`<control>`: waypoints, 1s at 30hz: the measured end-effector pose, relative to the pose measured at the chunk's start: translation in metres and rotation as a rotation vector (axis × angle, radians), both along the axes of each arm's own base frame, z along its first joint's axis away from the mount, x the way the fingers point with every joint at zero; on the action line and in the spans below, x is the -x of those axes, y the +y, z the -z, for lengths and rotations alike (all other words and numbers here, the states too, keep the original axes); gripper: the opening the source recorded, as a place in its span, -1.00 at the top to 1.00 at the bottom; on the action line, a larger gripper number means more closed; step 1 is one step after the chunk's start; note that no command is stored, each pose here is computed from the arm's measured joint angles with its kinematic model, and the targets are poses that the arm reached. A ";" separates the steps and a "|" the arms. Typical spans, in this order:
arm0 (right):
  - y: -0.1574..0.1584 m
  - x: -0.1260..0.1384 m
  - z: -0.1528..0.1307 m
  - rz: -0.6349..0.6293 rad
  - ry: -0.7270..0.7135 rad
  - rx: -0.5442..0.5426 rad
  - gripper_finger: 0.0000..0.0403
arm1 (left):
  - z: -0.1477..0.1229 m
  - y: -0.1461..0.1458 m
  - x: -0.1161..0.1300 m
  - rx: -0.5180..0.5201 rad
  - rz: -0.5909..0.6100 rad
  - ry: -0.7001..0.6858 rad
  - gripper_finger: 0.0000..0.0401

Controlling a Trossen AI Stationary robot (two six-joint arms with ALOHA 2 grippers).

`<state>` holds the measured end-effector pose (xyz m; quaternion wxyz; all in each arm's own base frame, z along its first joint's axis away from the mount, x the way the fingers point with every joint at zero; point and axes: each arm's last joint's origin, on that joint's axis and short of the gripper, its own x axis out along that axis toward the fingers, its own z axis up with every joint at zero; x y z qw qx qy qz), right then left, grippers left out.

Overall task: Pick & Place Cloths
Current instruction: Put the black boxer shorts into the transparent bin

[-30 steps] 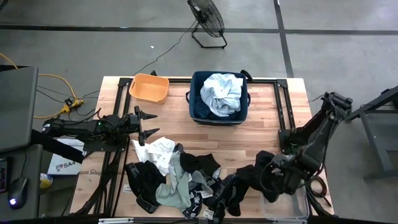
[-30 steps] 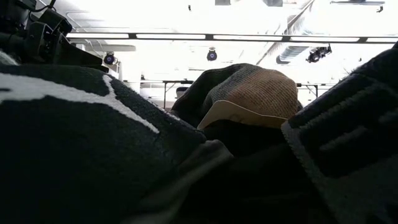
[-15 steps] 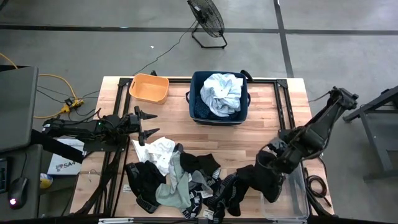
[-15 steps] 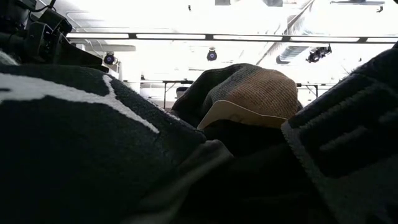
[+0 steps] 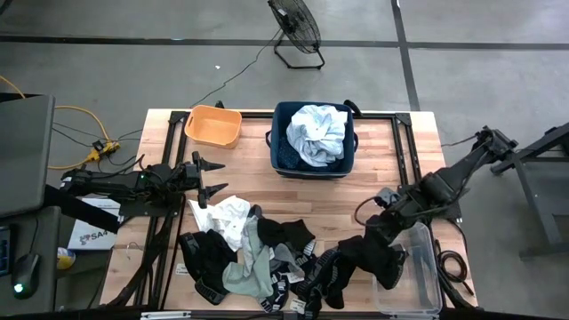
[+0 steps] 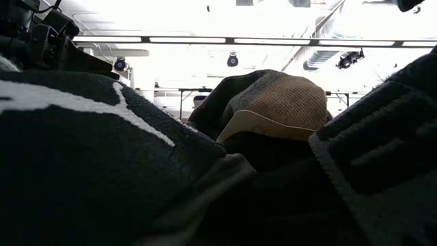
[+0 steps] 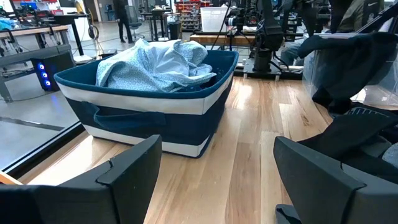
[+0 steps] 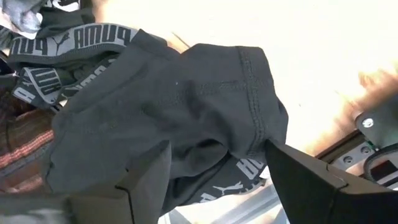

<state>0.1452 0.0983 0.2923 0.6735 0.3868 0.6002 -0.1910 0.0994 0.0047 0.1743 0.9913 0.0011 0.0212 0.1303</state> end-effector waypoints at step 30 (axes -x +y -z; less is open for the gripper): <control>0.000 -0.015 0.015 -0.491 0.013 0.131 -0.14 | 0.000 0.000 0.000 0.000 0.000 0.000 -0.52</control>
